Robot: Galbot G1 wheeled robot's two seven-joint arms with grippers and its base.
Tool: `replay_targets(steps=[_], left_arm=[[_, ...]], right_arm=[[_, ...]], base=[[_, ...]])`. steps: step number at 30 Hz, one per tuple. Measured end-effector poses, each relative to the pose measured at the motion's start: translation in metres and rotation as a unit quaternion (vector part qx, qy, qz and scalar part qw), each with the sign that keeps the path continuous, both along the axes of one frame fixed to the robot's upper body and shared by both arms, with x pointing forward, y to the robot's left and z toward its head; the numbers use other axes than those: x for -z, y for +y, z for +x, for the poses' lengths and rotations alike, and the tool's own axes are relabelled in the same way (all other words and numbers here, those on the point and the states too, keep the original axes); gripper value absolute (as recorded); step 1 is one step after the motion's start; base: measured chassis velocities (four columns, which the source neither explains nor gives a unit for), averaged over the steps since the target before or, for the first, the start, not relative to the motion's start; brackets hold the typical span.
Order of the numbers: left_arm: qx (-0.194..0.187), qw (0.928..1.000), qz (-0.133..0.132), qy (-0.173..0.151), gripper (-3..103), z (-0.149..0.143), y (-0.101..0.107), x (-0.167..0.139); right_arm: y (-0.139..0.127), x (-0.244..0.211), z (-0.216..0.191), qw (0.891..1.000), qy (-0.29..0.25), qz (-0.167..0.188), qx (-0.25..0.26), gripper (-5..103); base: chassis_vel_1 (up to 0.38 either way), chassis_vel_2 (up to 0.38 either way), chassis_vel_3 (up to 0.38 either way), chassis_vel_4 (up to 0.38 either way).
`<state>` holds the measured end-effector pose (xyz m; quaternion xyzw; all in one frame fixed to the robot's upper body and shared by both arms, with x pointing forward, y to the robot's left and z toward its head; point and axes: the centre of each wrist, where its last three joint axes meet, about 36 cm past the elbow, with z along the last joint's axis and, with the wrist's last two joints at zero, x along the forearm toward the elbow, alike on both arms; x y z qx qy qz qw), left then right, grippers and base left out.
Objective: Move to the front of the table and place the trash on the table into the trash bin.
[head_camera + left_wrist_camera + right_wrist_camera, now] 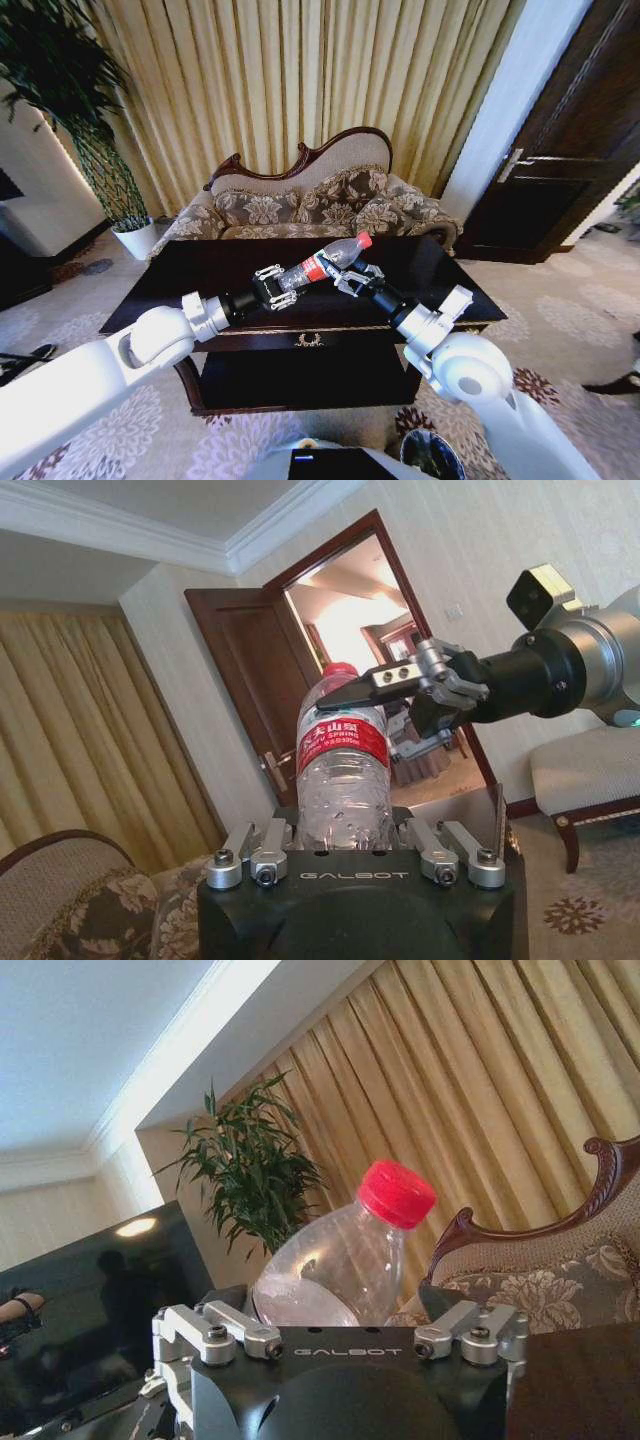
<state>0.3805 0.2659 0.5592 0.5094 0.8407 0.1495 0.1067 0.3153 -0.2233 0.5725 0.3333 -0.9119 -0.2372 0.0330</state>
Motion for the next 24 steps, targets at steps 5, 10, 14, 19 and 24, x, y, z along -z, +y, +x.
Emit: replay_targets(steps=[5, 10, 14, 19, 24], left_arm=[[0.0, 1.0, 0.0, 0.002, 41, -0.0011, 0.0004, 0.0008], [-0.001, 1.0, 0.001, 0.002, 41, 0.0008, 0.0015, 0.0024], [-0.002, 1.0, 0.001, 0.003, 41, 0.0009, 0.0023, 0.0037], [-0.018, 0.9998, -0.003, 0.003, 41, -0.0031, 0.0022, 0.0032], [-0.039, 0.9992, -0.005, 0.004, 55, -0.0088, 0.0062, 0.0018]], right_arm=[[0.0, -0.0006, -0.0012, 1.0, -0.002, -0.002, 0.0, 77], [-0.0005, -0.0003, -0.0008, 1.0, -0.002, -0.003, 0.001, 63], [-0.0007, 0.001, -0.0003, 1.0, -0.001, -0.003, 0.003, 54], [-0.001, 0.0018, 0.0008, 1.0, -0.002, -0.004, 0.006, 46], [-0.0026, 0.0059, 0.0044, 1.0, 0.0, -0.007, 0.016, 44]], base=[[0.0, 0.0, 0.0, 0.0], [0.0, 0.0, 0.0, 0.0], [0.0, 0.0, 0.0, 0.0], [0.0, 0.0, 0.0, 0.0], [0.0, 0.0, 0.0, 0.0]])
